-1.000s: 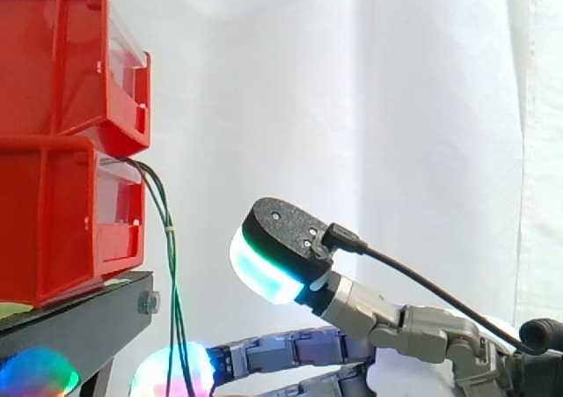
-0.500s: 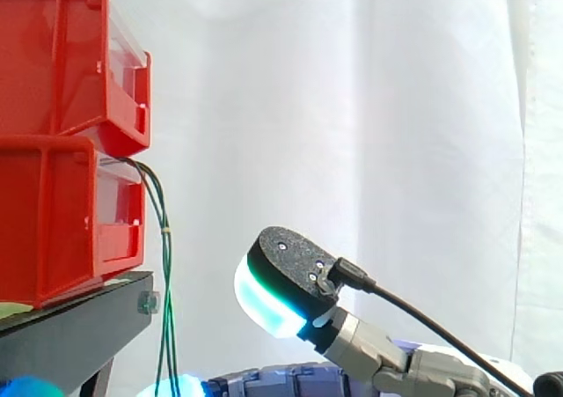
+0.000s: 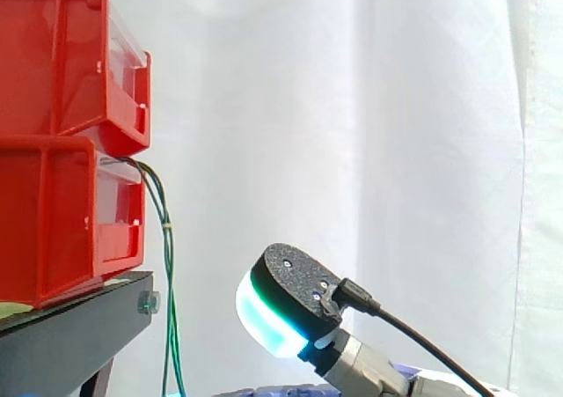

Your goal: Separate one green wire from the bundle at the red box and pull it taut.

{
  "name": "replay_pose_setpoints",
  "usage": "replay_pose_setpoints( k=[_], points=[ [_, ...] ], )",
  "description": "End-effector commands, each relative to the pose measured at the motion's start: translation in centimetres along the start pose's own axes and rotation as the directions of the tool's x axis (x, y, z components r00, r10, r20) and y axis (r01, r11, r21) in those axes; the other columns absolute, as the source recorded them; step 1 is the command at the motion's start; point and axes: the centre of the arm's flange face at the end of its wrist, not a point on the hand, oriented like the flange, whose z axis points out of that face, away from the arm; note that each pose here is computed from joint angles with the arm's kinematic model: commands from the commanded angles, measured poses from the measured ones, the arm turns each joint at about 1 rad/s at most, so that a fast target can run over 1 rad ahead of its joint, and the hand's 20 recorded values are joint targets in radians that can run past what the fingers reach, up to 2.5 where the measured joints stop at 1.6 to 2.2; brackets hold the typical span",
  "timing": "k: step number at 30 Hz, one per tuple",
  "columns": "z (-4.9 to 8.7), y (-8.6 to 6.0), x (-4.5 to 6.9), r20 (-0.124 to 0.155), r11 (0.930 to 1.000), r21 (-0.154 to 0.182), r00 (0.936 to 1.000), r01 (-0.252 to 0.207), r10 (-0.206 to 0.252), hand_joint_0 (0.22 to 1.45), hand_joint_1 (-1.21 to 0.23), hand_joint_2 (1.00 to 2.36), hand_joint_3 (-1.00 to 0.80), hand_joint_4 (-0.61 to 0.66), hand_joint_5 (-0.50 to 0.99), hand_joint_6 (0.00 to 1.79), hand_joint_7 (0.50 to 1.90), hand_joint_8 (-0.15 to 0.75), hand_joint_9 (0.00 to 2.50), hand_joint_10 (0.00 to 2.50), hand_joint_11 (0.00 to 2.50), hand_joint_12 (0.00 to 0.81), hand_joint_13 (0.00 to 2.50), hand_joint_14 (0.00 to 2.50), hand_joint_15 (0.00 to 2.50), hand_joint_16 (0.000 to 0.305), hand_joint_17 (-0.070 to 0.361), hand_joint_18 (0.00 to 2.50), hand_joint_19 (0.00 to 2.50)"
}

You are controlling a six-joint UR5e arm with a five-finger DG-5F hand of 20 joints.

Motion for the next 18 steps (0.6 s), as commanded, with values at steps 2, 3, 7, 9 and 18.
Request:
replay_pose_setpoints(
  k=[2,3,7,9,18],
  points=[
    [-0.3,0.0,0.4,-0.004,1.0,-0.001,1.0,0.001,-0.001,0.41,-0.4,1.0,-0.5,0.27,-0.27,0.5,0.6,0.478,1.56,0.0,0.02,0.432,1.05,0.0,0.0,0.062,0.139,0.84,0.0],
    [-0.4,0.0,0.6,-0.007,1.0,-0.001,1.0,0.002,-0.002,0.41,-0.4,1.0,-0.5,0.27,-0.27,0.5,0.6,0.475,1.57,0.0,0.05,0.43,1.05,0.0,0.0,0.062,0.138,0.84,0.0],
    [-0.8,0.1,1.0,-0.009,1.0,0.004,1.0,-0.002,0.002,0.41,-0.39,1.0,-0.5,0.27,-0.27,0.5,0.6,0.466,1.57,0.0,0.08,0.428,1.06,0.0,0.01,0.062,0.139,0.84,0.03],
    [-0.8,0.2,1.2,-0.013,1.0,0.001,0.9999,-0.009,0.009,0.41,-0.39,1.0,-0.5,0.27,-0.27,0.5,0.6,0.461,1.58,0.0,0.1,0.427,1.07,0.0,0.02,0.062,0.14,0.86,0.03],
    [-1.0,1.9,2.1,-0.026,0.9916,-0.004,0.9912,-0.13,0.129,0.4,-0.4,1.0,-0.5,0.27,-0.28,0.5,0.6,0.457,1.64,0.01,0.2,0.428,1.1,0.0,0.05,0.064,0.144,0.89,0.05]
  ],
)
